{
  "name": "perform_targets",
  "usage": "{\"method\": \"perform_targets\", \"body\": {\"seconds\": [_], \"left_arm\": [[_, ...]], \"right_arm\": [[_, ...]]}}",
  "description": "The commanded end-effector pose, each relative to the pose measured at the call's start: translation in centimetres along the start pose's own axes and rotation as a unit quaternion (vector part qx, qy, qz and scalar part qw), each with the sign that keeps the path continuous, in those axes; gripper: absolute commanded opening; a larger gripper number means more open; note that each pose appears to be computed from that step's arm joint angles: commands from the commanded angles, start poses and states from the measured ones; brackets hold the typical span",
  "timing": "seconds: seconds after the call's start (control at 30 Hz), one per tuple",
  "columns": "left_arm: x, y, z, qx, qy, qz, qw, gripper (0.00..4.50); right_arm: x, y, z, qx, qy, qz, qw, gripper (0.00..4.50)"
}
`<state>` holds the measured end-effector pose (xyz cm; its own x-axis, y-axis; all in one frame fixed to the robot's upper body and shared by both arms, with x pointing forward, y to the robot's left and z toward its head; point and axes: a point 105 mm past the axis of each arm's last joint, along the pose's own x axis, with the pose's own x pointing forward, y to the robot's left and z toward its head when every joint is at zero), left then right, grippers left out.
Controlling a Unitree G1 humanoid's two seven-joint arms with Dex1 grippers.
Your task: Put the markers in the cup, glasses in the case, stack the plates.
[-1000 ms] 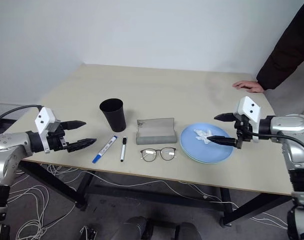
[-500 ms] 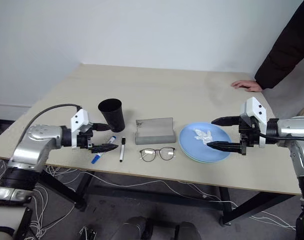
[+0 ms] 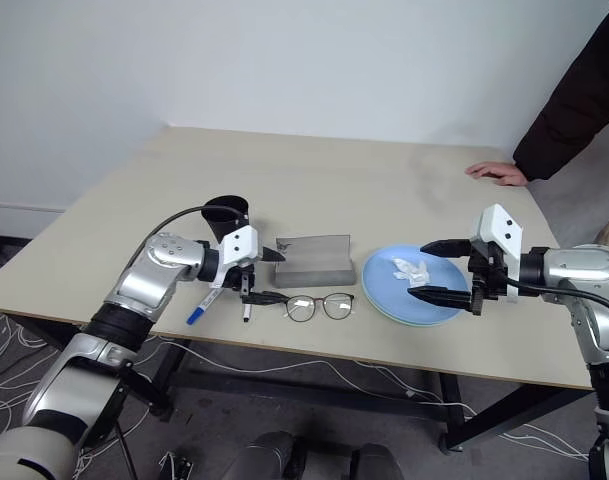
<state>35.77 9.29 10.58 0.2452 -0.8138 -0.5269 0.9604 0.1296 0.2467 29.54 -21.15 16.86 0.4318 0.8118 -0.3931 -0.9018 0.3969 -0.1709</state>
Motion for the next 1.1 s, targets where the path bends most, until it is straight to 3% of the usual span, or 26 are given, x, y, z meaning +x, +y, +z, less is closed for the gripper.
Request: {"method": "perform_targets", "body": {"seconds": [0.03,0.53,1.1], "left_arm": [[0.3,0.4,1.6,0.022,-0.011,-0.006,1.000,4.50],[3.9,-0.8,2.1,0.012,-0.006,-0.045,0.999,4.50],[5.9,-1.2,1.9,0.017,0.003,-0.061,0.998,4.50]], "right_arm": [[-0.1,0.1,0.8,-0.015,-0.008,-0.009,1.000,4.45],[0.4,0.0,0.2,-0.010,-0.003,-0.021,1.000,4.45],[0.8,0.0,-0.2,-0.006,-0.001,-0.031,1.000,4.45]]}}
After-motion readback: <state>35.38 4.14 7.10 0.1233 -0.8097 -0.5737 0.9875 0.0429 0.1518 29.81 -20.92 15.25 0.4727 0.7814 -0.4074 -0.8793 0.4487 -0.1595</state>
